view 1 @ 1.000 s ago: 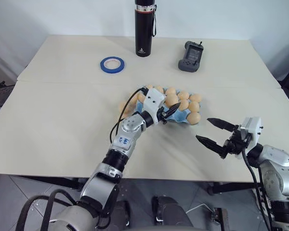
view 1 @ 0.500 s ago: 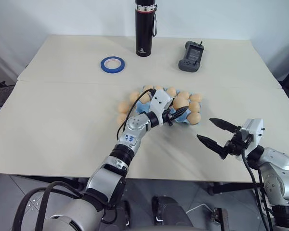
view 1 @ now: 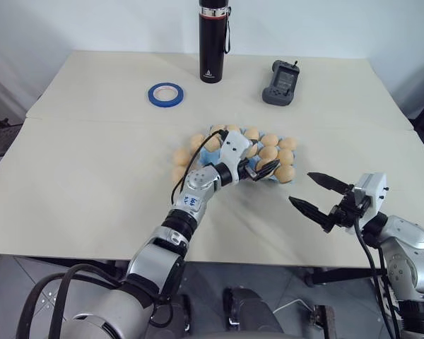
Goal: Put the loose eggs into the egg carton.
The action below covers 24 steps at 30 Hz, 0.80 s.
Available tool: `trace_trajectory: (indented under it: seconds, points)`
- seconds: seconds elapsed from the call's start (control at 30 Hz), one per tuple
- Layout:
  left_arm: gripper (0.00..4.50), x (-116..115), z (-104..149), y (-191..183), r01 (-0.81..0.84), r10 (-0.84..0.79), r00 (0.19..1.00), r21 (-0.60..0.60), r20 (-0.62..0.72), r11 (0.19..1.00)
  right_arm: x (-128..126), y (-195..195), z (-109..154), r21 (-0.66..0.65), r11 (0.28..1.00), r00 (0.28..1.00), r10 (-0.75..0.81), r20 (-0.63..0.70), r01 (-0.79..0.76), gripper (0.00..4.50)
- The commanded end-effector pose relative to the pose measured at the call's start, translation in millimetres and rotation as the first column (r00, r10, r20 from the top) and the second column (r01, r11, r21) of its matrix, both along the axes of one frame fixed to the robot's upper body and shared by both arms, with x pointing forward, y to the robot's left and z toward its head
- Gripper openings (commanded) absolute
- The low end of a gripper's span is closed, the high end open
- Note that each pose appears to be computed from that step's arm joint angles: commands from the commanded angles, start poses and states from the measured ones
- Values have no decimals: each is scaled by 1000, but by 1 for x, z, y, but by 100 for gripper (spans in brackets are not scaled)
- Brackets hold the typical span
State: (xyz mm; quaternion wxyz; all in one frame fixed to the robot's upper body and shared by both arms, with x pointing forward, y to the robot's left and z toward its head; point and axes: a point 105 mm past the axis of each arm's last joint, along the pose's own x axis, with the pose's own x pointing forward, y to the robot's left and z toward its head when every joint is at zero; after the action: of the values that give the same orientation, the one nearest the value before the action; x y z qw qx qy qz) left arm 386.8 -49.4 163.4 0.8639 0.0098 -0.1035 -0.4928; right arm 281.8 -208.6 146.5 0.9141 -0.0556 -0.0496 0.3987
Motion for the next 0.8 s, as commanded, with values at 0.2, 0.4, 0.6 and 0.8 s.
trace_trajectory:
  seconds: [0.2, 0.4, 0.6, 0.8]
  points:
    - [445, -31, 25, 39, -33, 38, 994, -47, 99, 998, -1, 0, 15, -21, 999, 999, 30, 39, -29, 450]
    - [445, -42, 22, 89, -204, 205, 975, -28, 87, 979, 2, 1, 14, -25, 999, 999, 46, 28, -45, 450]
    - [445, -53, 29, 133, -371, 376, 924, -63, 73, 926, 6, 3, 15, -28, 997, 997, 70, 22, -69, 450]
    - [445, -73, 16, 178, -540, 539, 842, -107, -40, 835, 4, 6, 17, -13, 993, 993, 117, 22, -117, 450]
